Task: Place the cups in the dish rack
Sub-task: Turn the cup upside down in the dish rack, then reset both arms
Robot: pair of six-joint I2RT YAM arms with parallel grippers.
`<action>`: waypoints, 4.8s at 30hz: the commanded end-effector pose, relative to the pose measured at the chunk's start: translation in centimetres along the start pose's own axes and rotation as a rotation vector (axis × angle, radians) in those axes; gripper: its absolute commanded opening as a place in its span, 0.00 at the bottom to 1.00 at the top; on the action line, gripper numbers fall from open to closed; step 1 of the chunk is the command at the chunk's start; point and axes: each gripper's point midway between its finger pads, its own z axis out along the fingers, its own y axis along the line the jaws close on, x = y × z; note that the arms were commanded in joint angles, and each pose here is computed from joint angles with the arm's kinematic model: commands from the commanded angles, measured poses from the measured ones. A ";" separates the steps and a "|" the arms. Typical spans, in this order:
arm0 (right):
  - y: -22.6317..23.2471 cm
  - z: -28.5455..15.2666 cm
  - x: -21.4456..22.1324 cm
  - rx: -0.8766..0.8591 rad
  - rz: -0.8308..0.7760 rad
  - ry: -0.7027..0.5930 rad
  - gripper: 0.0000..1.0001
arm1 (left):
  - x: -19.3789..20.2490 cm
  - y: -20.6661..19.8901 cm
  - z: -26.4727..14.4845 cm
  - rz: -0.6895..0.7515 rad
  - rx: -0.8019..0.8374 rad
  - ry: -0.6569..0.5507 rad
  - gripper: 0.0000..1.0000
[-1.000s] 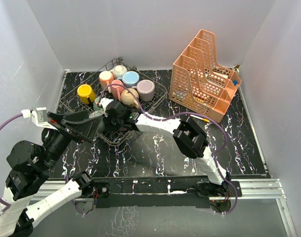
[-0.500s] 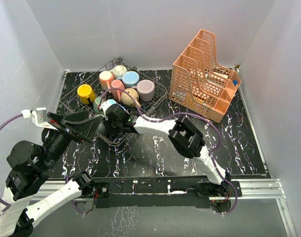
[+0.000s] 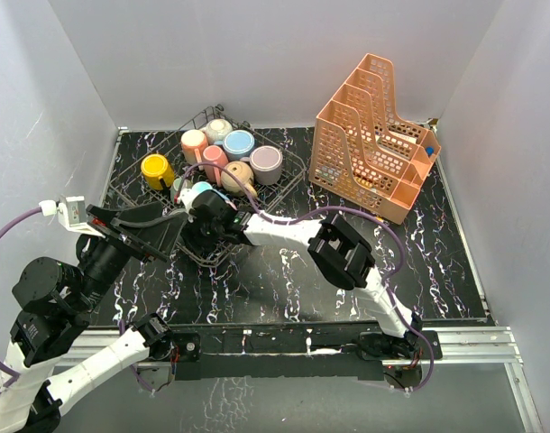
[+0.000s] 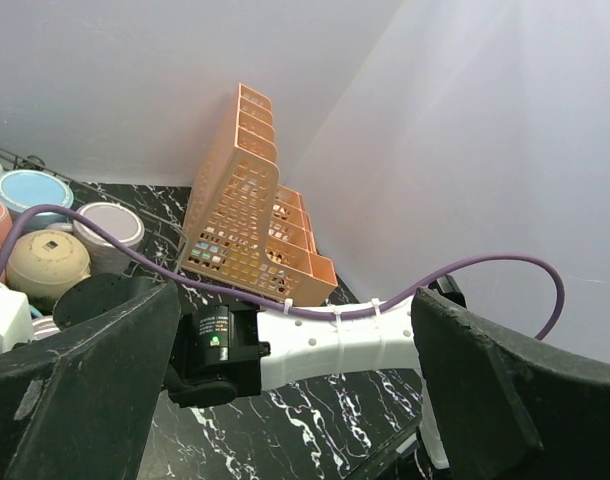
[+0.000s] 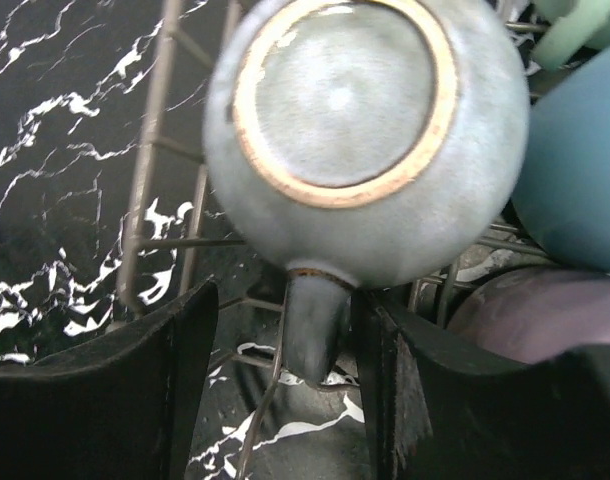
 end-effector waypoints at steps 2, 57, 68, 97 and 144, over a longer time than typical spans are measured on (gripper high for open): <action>4.9 -5.6 -9.1 -0.182 -0.138 -0.201 0.61 | -0.6 -1.2 0.3 -0.024 0.052 -0.016 0.97; -15.9 -56.1 -15.8 0.592 -0.179 -0.628 1.00 | 0.4 5.8 18.1 0.020 -0.150 0.264 0.97; -9.1 -63.1 -22.2 0.544 -0.339 -0.814 0.99 | -10.3 -4.2 14.9 0.063 0.102 0.014 0.97; -12.5 -62.8 -18.3 0.605 -0.023 -0.828 0.99 | -6.1 -2.6 13.5 0.098 0.120 0.088 0.97; -14.7 -63.2 -16.6 0.691 0.017 -0.809 0.99 | -3.5 -1.7 14.5 0.039 0.157 0.117 0.97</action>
